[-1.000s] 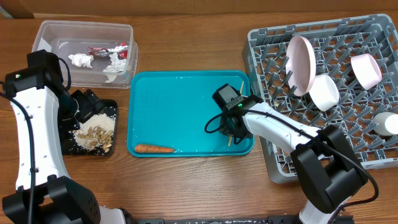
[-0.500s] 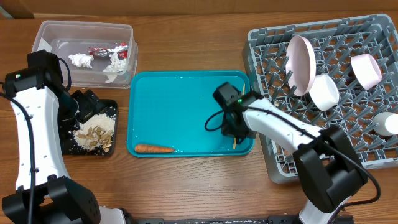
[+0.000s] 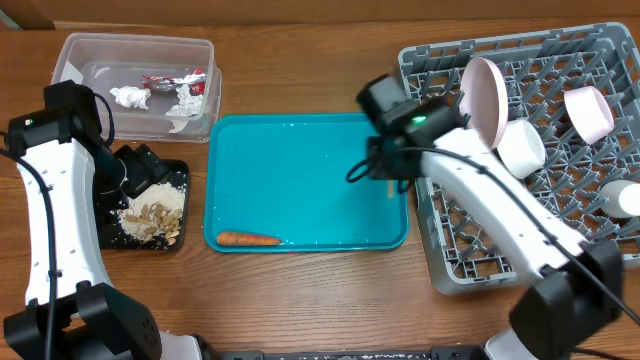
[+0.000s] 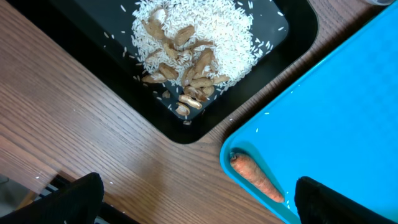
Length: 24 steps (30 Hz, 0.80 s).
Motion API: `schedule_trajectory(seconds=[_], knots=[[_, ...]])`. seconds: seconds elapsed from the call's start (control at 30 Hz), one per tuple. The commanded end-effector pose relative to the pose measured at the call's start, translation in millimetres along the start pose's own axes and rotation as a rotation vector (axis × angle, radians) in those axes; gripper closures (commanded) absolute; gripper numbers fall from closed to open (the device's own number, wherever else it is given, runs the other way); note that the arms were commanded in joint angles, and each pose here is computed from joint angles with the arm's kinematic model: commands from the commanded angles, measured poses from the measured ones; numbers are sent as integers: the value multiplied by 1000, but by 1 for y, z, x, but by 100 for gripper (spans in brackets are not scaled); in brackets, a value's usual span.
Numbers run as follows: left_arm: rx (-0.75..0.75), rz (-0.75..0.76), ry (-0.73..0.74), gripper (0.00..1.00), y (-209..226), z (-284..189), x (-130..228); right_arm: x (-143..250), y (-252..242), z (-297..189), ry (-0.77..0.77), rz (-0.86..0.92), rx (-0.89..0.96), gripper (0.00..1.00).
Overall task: Sort waste into correct bins and load items into the dishwasher
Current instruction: 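Carry the chopstick with the right gripper into the rack and release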
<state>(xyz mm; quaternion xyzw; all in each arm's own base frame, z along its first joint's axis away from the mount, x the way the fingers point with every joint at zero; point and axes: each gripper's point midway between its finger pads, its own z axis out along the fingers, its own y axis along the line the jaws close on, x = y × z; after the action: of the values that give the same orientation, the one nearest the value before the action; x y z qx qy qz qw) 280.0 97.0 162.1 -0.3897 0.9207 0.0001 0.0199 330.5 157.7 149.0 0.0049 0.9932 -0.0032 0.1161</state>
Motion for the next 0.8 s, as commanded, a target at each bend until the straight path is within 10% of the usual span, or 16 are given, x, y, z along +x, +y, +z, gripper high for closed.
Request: schedule_trajectory(seconds=[0.0, 0.77], knots=[[21, -5, -33, 0, -1, -10, -2, -12, -42, -18, -27, -82, 55, 96], [39, -3, -24, 0, -5, -10, 0, 33, -97, 33, 171, -101, 133, 84]])
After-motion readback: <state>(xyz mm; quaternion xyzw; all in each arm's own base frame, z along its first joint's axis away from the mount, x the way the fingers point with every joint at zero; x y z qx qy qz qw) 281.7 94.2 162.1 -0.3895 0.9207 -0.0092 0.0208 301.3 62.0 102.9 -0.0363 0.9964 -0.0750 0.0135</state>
